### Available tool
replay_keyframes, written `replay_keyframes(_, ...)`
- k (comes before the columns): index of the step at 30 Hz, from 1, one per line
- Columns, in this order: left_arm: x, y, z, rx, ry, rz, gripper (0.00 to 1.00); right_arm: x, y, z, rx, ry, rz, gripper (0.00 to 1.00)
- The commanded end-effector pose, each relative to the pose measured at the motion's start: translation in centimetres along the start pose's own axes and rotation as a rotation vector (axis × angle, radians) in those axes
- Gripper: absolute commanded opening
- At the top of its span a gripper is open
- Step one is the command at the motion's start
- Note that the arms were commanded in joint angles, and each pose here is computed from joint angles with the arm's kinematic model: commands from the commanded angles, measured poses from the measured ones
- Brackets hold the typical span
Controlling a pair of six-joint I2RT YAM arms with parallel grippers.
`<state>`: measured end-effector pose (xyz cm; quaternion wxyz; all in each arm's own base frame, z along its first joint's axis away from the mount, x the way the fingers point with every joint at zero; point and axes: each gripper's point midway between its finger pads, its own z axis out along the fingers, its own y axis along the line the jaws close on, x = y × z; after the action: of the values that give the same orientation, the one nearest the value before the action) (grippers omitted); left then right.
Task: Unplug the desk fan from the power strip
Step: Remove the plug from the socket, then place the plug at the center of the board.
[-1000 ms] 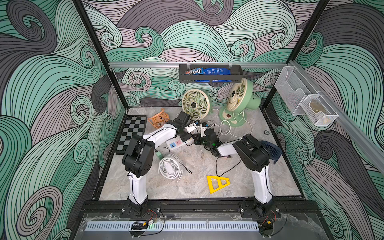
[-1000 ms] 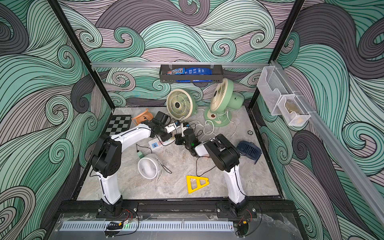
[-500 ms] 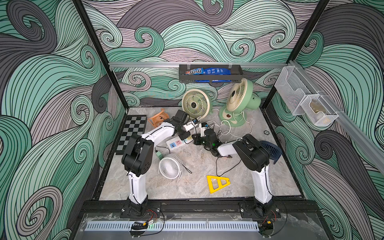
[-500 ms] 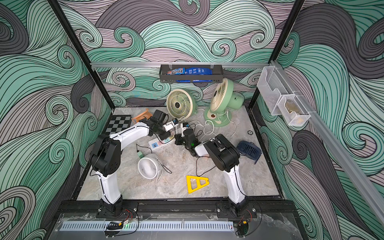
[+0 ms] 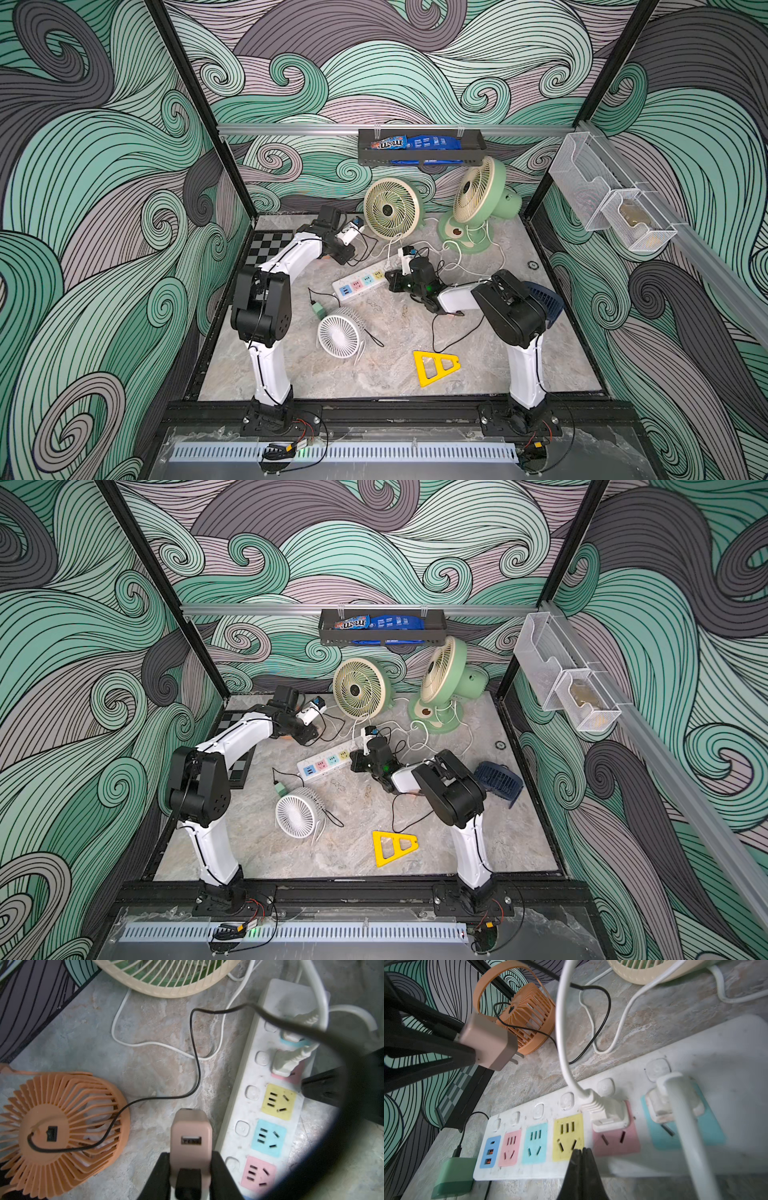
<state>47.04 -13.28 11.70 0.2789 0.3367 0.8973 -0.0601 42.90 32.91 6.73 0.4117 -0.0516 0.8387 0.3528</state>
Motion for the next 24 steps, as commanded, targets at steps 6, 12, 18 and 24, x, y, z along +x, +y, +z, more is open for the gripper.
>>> replay_keyframes(6,1.9,2.7,-3.3,0.055,-0.037,-0.195,0.0,-3.0,3.0,-2.5,-0.051,-0.052,-0.051,0.05)
replay_keyframes(12,5.3,4.2,-3.7,0.069,-0.012,-0.291,0.0,-3.9,3.6,-3.3,-0.064,-0.077,-0.054,0.05)
replay_keyframes(18,8.4,5.7,-3.1,0.069,0.035,-0.355,0.0,-3.9,3.2,-3.6,-0.057,-0.082,-0.046,0.05)
replay_keyframes(24,9.8,6.0,-2.5,0.075,0.059,-0.381,0.02,-3.9,3.1,-3.4,-0.057,-0.083,-0.046,0.05)
